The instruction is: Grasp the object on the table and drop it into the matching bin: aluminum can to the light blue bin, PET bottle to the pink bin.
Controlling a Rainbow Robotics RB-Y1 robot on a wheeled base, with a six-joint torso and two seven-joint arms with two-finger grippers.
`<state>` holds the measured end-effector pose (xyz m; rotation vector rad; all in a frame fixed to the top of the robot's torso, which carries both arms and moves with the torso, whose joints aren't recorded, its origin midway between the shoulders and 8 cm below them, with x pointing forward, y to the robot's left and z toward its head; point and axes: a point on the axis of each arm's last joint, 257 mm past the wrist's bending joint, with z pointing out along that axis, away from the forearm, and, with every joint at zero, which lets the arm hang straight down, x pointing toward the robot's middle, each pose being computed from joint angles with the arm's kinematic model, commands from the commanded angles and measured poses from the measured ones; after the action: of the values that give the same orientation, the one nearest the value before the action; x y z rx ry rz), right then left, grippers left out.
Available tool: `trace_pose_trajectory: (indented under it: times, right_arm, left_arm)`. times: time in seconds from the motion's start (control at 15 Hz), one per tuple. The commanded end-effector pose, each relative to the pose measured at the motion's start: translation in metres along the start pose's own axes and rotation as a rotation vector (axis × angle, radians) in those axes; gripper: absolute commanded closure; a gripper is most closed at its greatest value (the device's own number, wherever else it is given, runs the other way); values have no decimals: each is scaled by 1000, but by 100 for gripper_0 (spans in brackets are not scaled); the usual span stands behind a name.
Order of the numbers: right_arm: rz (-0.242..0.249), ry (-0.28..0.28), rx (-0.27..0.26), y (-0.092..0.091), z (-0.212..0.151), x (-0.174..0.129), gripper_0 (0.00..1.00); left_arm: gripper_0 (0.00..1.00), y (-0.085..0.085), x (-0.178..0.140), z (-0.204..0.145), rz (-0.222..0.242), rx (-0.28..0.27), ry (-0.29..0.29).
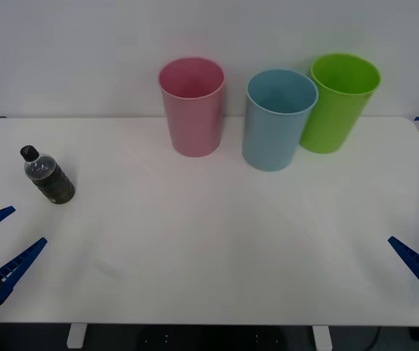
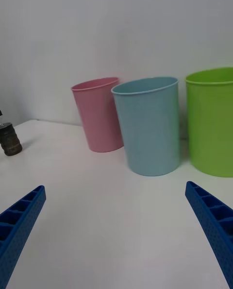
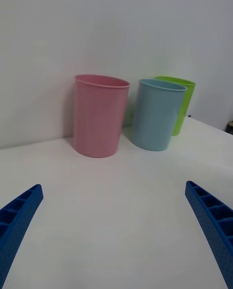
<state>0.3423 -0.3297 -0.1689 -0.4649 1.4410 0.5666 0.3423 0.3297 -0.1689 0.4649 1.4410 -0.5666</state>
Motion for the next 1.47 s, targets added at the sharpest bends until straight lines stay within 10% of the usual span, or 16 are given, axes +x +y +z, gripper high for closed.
trace_pose_trajectory:
  times: [0.07,0.47,1.47]
  right_arm:
    - [0,0,0,0,0,0,0]
    - [0,0,0,0,0,0,0]
    - [0,0,0,0,0,0,0]
  left_arm:
    - [0,0,0,0,0,0,0]
    - [0,10,3,7,-35,-40,-29]
    - [0,105,70,-5,-88,-512,94]
